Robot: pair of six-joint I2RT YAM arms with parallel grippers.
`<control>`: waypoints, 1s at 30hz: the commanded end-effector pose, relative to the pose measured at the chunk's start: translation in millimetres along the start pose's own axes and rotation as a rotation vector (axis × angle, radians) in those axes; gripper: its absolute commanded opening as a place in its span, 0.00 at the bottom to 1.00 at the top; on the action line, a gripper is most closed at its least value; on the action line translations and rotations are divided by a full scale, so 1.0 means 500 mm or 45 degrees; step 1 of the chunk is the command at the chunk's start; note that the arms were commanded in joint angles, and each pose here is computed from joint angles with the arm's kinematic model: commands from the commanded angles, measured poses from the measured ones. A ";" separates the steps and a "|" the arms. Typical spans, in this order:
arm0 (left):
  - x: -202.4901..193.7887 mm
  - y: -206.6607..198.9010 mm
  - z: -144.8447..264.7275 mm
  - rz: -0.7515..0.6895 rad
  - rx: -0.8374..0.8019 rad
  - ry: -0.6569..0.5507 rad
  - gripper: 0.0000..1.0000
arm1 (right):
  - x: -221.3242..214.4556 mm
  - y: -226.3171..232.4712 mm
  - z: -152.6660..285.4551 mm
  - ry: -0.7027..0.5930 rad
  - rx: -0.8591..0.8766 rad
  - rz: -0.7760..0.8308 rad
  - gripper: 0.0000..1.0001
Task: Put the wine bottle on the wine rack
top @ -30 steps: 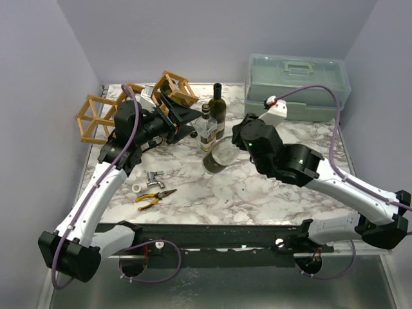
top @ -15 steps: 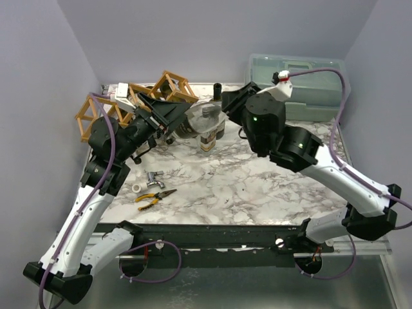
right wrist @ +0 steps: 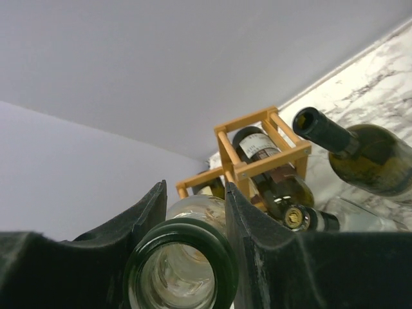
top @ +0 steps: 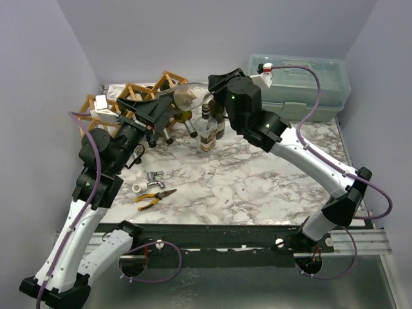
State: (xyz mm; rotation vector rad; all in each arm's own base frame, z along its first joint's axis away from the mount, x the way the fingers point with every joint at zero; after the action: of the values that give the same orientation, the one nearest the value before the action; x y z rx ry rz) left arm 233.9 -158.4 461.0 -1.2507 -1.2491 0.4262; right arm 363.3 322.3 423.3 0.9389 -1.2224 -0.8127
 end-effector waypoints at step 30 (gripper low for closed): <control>0.064 0.160 -0.228 0.356 0.021 -0.445 0.99 | 0.148 0.210 0.078 0.155 0.597 -0.932 0.01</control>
State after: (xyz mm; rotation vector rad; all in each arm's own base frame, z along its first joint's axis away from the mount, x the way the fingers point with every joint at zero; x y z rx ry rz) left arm 367.2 -170.6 404.8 -1.3404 -1.2801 0.8226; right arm 392.0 307.1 433.1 1.3301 -1.0750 -1.0523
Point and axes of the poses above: each gripper's point midway between its finger pads, its own z axis back along the fingers, its own y axis along the line the jaws close on, x = y × z, the point moved 1 cm from there along z, back along the fingers, and after that the axes turned 13 degrees about -z, right-handed, at the moved point
